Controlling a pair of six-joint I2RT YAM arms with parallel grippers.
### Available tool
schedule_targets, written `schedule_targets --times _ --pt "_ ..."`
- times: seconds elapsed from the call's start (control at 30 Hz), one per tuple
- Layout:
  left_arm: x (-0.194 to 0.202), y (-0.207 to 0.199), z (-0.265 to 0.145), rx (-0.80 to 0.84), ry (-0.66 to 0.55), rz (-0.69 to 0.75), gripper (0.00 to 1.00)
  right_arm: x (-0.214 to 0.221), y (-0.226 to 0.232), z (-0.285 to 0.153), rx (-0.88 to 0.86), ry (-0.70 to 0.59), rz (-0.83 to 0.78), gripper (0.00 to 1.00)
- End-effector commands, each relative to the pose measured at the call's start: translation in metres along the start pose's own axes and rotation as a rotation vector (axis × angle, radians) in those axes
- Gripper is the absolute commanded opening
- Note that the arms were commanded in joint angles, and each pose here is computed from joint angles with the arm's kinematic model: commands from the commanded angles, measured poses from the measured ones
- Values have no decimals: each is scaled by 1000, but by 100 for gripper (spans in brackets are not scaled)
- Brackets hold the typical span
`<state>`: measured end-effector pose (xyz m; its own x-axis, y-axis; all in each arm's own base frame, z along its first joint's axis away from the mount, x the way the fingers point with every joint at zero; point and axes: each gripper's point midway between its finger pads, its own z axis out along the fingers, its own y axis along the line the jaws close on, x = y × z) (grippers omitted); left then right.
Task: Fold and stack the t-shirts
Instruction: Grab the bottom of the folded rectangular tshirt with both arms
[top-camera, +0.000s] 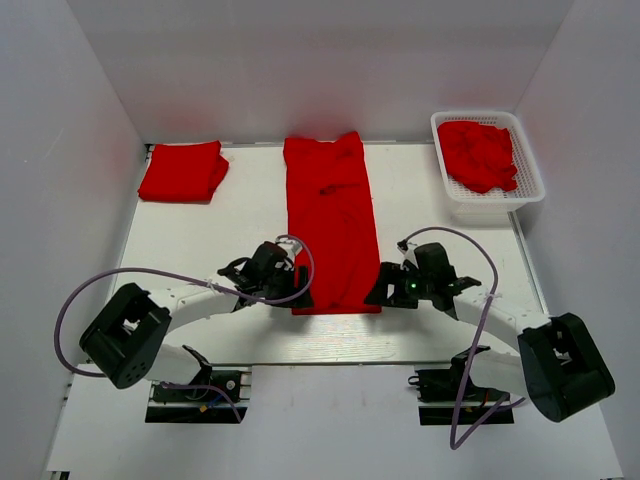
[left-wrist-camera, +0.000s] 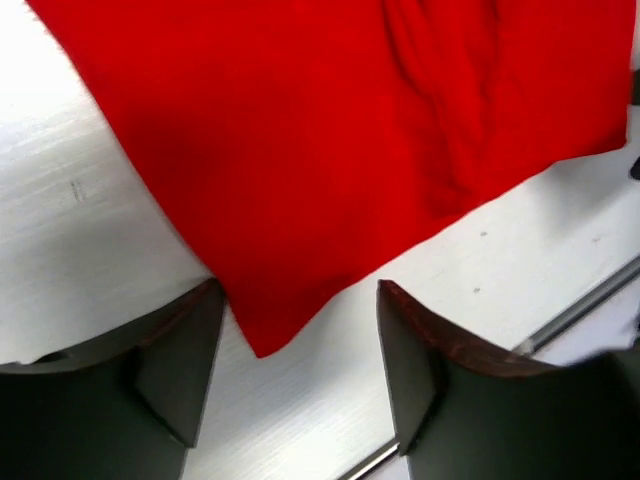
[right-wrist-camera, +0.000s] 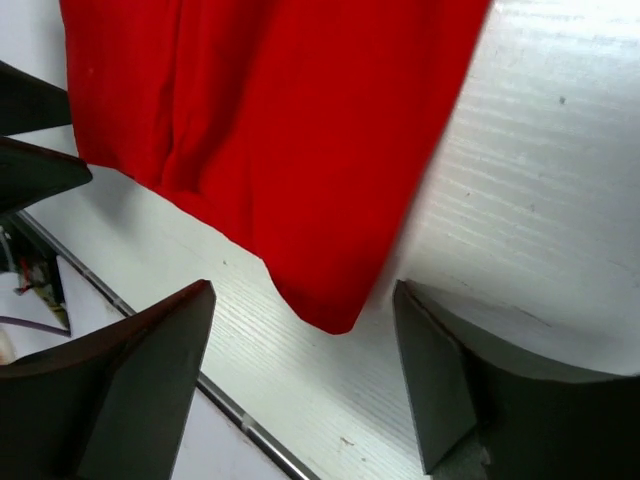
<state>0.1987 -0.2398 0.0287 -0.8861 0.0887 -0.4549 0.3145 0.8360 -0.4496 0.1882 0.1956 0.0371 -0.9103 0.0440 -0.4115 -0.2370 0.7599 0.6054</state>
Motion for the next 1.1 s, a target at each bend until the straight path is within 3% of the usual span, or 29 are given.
schedule_targets --times 0.0,0.03,0.1,0.2,0.27,0.4,0.47,0.57,0.67,0.8,1.07 --pt "32 18 4 -76 84 -14 71 18 -1 5 -15 56 48 76" --pt "34 22 2 -94 80 -26 71 20 -2 5 -12 63 55 72" --pt "36 22 0 -97 73 -31 59 22 -4 7 -10 53 55 62" --pt "42 22 1 -81 58 -44 54 23 -9 8 4 38 56 39" --pt "38 23 2 -96 35 -55 45 21 -14 10 27 25 56 28" --pt "36 24 5 -106 26 -80 38 23 -24 14 68 20 59 24" --pt "37 24 6 -105 16 -84 30 25 -28 15 79 19 64 22" --pt "37 29 6 -133 12 -93 21 25 -30 17 77 6 59 0" --pt "36 29 3 -136 -3 -101 0 22 -27 17 63 -1 31 0" --pt "29 18 -5 -69 -55 -92 0 22 -15 13 1 6 -27 0" --pt "13 -7 -26 43 -122 -75 0 4 17 -15 -83 -109 -180 0"
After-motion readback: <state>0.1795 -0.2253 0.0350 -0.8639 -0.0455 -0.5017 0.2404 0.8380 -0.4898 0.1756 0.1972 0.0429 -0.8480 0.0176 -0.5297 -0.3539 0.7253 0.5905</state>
